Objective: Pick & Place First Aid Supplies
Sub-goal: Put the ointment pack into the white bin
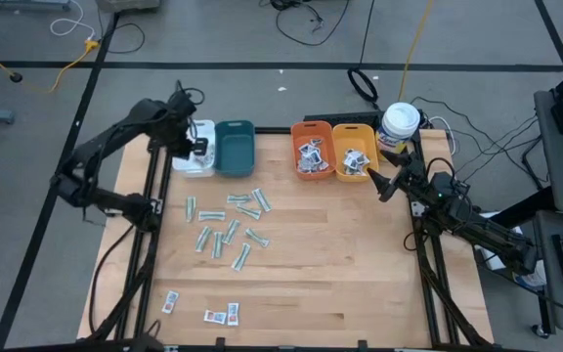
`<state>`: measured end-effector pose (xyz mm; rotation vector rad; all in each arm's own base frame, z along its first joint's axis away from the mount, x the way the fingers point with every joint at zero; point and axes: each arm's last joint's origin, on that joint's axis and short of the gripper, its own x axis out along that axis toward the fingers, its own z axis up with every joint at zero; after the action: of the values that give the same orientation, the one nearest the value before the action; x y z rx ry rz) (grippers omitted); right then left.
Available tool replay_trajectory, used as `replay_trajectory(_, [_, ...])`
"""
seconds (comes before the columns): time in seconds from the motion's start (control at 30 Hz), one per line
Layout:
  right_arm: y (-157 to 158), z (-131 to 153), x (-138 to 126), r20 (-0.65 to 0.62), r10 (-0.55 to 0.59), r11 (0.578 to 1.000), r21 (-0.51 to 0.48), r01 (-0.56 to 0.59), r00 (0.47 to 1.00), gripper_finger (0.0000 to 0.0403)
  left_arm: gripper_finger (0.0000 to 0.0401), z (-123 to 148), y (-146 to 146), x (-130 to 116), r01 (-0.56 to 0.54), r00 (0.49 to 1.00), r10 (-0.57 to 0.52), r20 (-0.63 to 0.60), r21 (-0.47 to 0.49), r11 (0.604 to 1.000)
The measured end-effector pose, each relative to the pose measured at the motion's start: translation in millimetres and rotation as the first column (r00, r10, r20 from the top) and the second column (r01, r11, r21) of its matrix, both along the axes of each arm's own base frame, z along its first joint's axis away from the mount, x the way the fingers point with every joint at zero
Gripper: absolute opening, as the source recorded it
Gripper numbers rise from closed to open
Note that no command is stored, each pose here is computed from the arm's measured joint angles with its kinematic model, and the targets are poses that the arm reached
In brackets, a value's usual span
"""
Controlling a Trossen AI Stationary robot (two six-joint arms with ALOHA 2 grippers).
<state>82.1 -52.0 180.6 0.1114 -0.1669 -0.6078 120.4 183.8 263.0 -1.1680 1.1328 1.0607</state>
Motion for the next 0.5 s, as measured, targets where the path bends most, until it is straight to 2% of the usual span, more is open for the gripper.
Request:
replay_trajectory(0.2, [0,0,0,0.0,0.0,1.0,0.0,0.0,1.0,0.0392,0.0001,-32,35,14,-0.035,0.997,0.038,-0.062,0.042,0.998])
replay_trajectory(0.37, [0,0,0,0.0,0.0,1.0,0.0,0.0,1.0,0.0392,0.0002,-61,54,19,-0.05,0.993,0.049,-0.111,0.001,0.999])
replay_trajectory(0.5, [0,0,0,0.0,0.0,1.0,0.0,0.0,1.0,0.0392,0.0014,-73,57,21,-0.051,0.991,0.045,-0.127,-0.043,0.998])
